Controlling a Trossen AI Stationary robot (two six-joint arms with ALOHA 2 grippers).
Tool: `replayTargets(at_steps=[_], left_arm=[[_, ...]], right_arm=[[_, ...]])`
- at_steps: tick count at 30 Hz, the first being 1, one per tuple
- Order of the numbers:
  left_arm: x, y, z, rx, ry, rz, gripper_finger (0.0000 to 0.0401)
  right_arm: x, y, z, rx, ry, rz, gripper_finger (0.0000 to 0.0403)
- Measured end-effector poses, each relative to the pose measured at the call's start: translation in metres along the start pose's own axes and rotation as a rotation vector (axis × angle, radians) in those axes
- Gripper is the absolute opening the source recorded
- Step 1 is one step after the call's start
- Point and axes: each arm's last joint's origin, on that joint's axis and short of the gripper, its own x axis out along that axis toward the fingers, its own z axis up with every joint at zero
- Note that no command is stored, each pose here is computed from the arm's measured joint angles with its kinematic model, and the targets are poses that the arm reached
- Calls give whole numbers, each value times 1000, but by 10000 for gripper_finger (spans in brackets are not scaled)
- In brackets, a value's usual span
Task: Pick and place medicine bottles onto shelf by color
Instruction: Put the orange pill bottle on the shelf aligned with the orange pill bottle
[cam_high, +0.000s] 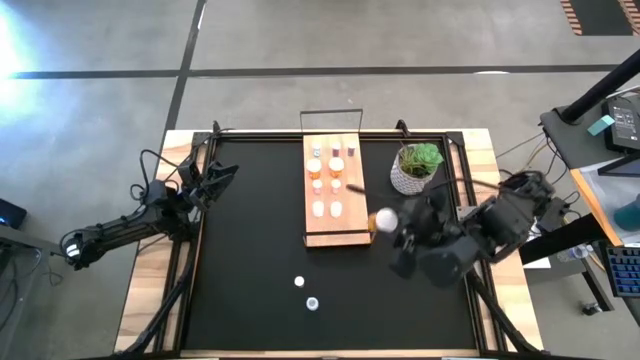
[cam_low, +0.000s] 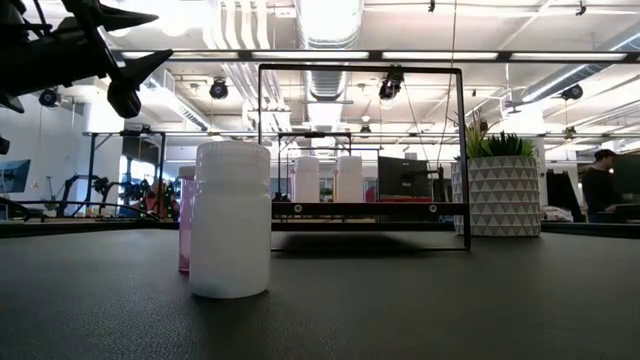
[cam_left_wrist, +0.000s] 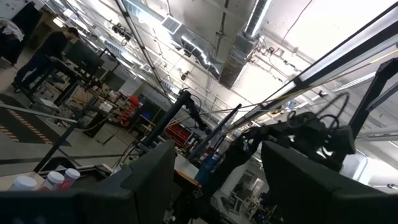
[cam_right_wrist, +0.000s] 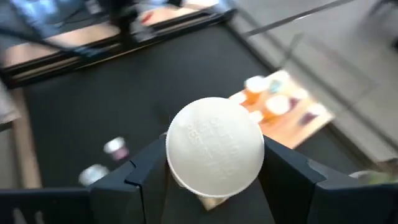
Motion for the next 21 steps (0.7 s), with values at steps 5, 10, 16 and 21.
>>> replayTargets(at_steps=[5,10,16,21], left_arm=[[0,0,0,0,0,1,224],[0,0,0,0,0,1,224],[0,0,0,0,1,1,224],[0,0,0,0,1,0,224]], right_arm=[[17,-30,3,4,-44,-166,200],[54,-64,7,71,-39,-348,200],[114,-103,20,179,-54,-369,200],[168,-142,17,298,19,-332,201]])
